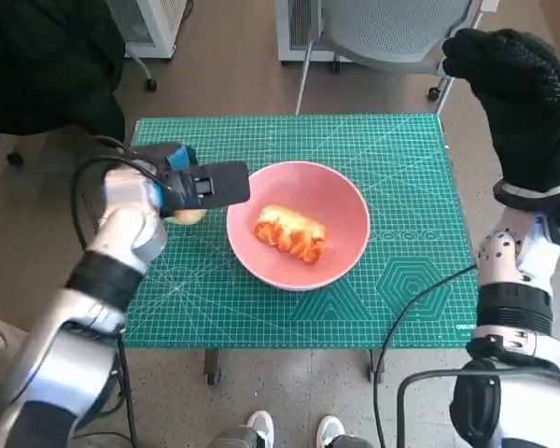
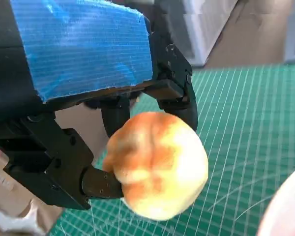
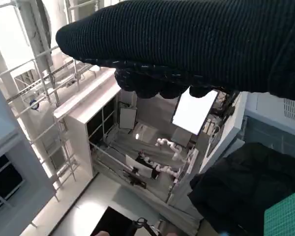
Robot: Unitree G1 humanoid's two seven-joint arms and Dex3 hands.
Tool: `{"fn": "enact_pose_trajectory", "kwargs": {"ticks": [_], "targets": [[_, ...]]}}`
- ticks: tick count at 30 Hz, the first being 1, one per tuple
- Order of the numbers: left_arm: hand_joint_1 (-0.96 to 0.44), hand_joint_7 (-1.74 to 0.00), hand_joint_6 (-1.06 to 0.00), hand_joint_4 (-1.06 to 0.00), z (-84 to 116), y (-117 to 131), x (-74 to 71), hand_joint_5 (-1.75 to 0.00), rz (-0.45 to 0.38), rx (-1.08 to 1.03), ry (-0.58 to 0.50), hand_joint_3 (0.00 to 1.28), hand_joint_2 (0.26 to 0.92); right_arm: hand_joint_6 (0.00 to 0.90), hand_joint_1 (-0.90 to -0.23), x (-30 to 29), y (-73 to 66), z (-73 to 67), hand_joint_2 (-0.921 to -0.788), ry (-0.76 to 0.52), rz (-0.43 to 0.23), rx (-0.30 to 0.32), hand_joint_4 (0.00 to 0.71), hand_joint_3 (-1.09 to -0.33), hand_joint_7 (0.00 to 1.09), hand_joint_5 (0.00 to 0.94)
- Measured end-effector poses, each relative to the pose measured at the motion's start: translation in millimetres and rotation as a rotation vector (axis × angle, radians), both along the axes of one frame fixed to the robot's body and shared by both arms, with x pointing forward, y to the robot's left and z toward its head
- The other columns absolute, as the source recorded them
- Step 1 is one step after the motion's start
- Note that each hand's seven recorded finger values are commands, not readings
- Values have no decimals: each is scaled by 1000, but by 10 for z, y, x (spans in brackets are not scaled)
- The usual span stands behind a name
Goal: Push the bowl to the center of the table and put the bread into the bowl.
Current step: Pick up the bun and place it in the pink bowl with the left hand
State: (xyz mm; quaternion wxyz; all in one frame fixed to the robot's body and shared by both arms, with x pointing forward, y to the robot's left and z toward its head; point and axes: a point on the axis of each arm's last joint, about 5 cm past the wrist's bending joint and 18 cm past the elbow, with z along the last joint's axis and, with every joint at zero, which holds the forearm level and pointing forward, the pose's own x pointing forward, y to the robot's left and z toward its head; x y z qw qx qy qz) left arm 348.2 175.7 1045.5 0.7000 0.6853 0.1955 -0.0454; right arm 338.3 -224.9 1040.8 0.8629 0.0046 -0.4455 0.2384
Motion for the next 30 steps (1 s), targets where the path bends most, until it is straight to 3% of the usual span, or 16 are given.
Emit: {"fn": "enact_pose_trajectory", "kwargs": {"ticks": [2, 4, 8, 11, 17, 26, 30], "targets": [[3, -1021, -781, -443, 65, -9, -35, -1499, -3, 2, -9, 442, 741, 303, -752, 2, 3, -7, -921, 4, 1, 1, 233, -728, 3, 0], [5, -1026, -770, -436, 121, -19, -71, -1616, -1, 6, -19, 632, 641, 303, -754, 5, 9, -13, -921, 8, 3, 1, 232, -728, 3, 0], [7, -1055, -738, -455, 226, -28, -159, -1690, -4, -10, -60, 773, 567, 303, -760, 9, 18, -18, -921, 11, 6, 3, 233, -727, 2, 0], [7, -1058, -727, -489, 285, -24, -244, -1676, -25, -27, -108, 788, 554, 303, -764, 13, 30, -18, -921, 12, 9, 5, 232, -718, 2, 0], [7, -1017, -721, -556, 356, -13, -413, -1592, -85, -56, -196, 698, 591, 304, -768, 17, 36, -16, -921, 13, 12, 7, 234, -708, 3, 1], [8, -1010, -737, -568, 435, -31, -537, -1604, -138, -90, -265, 749, 555, 303, -774, 22, 46, -14, -921, 16, 19, 9, 235, -705, 2, 1], [8, -1072, -710, -518, 476, -64, -577, -1675, -174, -88, -290, 819, 535, 298, -779, 23, 50, -14, -921, 16, 21, 8, 235, -706, 0, 1]]}}
